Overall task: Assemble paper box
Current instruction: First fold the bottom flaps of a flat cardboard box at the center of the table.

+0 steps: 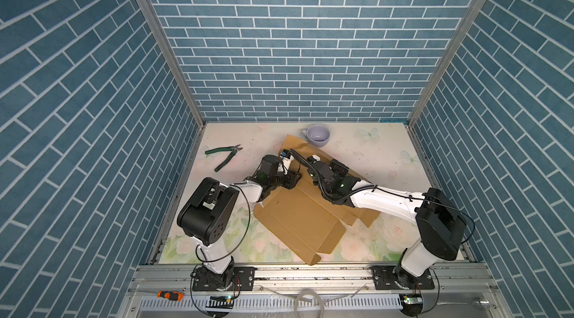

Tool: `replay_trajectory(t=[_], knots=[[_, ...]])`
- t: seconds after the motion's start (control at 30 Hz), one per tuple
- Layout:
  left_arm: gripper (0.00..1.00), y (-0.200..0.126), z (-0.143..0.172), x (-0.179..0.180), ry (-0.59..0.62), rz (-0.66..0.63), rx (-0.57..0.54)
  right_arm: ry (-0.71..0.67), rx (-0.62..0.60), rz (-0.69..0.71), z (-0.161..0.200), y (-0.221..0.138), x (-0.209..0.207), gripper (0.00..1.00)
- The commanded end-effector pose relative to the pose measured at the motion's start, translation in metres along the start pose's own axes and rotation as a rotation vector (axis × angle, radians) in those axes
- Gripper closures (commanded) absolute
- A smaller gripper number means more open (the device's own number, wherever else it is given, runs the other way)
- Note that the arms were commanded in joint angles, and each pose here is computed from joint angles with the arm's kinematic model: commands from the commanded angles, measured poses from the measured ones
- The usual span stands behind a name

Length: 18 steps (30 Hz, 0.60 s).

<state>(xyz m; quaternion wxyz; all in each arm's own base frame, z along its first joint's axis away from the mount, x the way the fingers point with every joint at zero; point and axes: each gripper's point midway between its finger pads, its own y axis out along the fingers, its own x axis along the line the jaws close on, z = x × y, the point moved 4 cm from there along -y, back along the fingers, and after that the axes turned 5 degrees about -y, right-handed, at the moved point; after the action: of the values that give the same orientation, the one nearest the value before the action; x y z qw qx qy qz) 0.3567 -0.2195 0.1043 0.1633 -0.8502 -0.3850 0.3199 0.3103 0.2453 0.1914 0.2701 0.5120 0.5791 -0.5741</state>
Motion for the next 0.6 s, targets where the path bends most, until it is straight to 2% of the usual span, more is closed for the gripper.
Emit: replay_trajectory(t=[0.0, 0.23, 0.4, 0.47, 0.57], knots=[[0.39, -0.023, -0.032, 0.001, -0.011, 0.015, -0.064, 0.021, -0.019, 0.040, -0.006, 0.000, -0.010, 1.00], [0.28, -0.069, -0.081, 0.003, -0.029, 0.072, -0.145, -0.009, -0.034, 0.059, -0.006, 0.002, -0.014, 1.00], [0.25, -0.096, -0.109, 0.034, -0.019, -0.002, -0.182, -0.021, -0.048, 0.068, -0.009, 0.000, -0.019, 1.00], [0.22, -0.094, -0.115, 0.049, 0.011, -0.040, -0.178, -0.032, -0.057, 0.062, -0.008, -0.001, -0.018, 1.00], [0.20, -0.073, -0.117, 0.056, 0.072, 0.009, -0.107, -0.044, -0.069, 0.060, -0.009, -0.001, -0.016, 1.00]])
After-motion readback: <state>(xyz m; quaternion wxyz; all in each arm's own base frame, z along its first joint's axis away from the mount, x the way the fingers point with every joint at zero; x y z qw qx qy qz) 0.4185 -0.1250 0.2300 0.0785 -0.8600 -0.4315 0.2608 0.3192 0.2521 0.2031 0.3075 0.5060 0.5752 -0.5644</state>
